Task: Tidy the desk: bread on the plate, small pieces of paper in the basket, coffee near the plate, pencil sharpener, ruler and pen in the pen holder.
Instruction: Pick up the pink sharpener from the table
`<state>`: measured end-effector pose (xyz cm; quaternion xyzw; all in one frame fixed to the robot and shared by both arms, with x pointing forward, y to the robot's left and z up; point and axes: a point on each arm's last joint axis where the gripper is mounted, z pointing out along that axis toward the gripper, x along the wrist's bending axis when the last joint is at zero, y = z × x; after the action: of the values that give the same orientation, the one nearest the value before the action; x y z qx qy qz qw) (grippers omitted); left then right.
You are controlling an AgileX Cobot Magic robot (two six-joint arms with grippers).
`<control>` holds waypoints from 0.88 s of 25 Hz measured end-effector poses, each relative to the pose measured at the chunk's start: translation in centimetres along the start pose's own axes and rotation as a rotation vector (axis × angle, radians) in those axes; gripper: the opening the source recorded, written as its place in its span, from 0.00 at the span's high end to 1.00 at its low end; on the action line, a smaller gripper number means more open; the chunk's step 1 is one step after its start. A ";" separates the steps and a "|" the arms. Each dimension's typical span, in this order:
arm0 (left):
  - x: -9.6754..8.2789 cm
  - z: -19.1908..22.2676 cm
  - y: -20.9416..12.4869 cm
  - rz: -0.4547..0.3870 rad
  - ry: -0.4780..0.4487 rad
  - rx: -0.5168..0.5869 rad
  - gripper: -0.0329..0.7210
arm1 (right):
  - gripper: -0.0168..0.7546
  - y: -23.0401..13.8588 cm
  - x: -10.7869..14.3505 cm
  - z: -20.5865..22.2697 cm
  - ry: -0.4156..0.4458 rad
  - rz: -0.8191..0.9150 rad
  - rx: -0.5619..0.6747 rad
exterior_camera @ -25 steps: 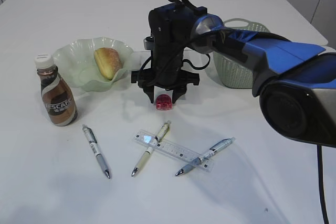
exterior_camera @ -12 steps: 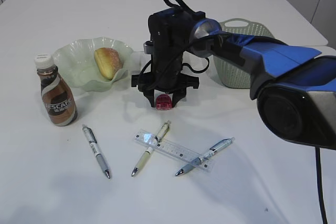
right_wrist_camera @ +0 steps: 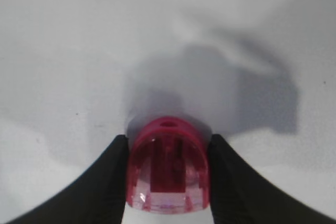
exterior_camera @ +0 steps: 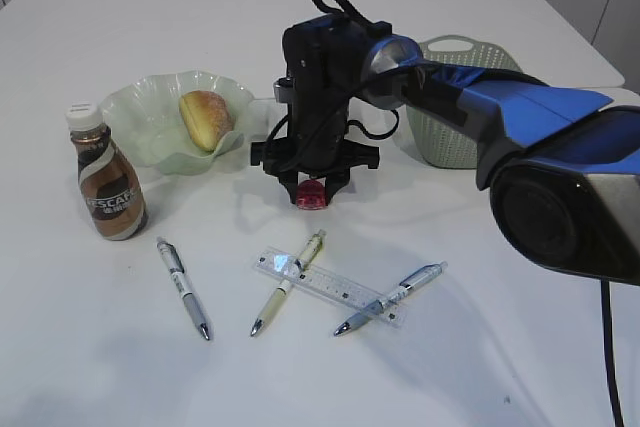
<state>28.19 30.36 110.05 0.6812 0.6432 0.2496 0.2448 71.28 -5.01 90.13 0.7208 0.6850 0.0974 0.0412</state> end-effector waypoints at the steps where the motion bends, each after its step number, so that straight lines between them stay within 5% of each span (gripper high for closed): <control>1: 0.0 0.0 0.0 0.001 0.003 0.000 0.46 | 0.53 0.0 0.0 0.0 0.000 0.000 0.000; 22: 0.2 0.0 0.0 0.007 0.025 -0.003 0.46 | 0.53 0.3 0.6 -3.3 0.069 -0.193 -0.038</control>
<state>28.22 30.58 110.08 0.6799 0.6434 0.2600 0.2370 70.97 -4.70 93.51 0.6469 0.7502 0.1305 0.0404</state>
